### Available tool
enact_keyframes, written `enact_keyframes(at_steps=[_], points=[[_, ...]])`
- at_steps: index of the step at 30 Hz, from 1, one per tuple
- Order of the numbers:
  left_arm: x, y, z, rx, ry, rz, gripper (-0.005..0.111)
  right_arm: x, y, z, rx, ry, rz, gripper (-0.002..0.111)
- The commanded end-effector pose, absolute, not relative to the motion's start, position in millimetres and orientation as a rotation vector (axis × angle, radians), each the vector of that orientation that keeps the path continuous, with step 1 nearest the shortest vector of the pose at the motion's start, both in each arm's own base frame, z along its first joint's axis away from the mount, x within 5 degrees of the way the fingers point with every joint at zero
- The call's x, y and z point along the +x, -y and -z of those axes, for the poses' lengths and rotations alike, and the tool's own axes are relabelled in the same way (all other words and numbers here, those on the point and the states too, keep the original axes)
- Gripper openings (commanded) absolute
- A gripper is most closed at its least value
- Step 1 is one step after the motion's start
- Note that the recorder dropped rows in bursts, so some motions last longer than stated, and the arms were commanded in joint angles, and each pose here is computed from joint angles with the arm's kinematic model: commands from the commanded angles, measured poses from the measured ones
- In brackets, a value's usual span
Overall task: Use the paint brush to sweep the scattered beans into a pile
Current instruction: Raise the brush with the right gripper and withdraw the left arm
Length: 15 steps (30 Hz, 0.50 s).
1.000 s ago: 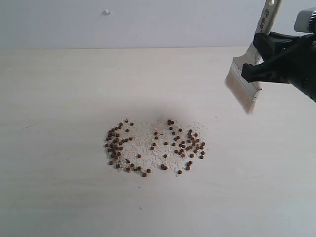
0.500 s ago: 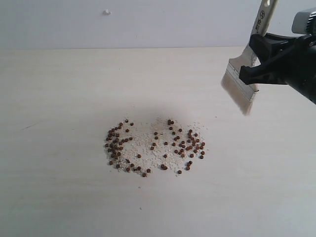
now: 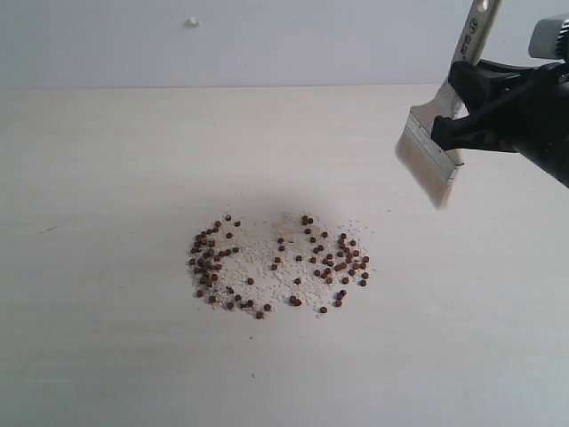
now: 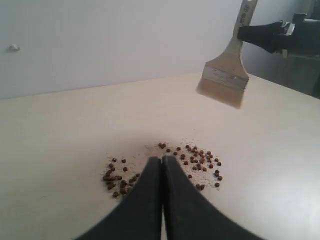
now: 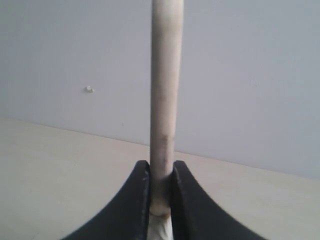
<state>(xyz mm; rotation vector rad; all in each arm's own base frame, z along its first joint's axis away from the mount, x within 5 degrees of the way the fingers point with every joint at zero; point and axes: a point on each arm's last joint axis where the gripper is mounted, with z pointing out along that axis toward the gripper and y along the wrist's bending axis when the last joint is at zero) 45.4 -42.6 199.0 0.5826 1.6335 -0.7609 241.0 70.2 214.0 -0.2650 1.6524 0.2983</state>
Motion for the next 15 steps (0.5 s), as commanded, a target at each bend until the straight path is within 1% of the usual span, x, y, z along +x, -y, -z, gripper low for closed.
enact_keyframes(at_steps=[1,5,11,15], points=[[47.8,39.6,-195.9,0.558,-1.657,0.721,0.000,241.3,-71.9,-218.7,-0.272,-1.620,-0.309,0.000],[47.8,39.6,-195.9,0.560,-1.657,0.719,0.000,241.2,-72.3,-220.1,-0.275,-1.604,-0.313,0.000],[47.8,39.6,-195.9,0.562,-1.655,0.717,0.000,237.6,-80.3,-219.5,-0.499,-1.552,-0.243,0.000],[49.1,37.3,-196.4,0.522,-1.656,0.690,0.000,236.9,-81.4,-217.9,-0.554,-1.551,-0.214,0.000]])
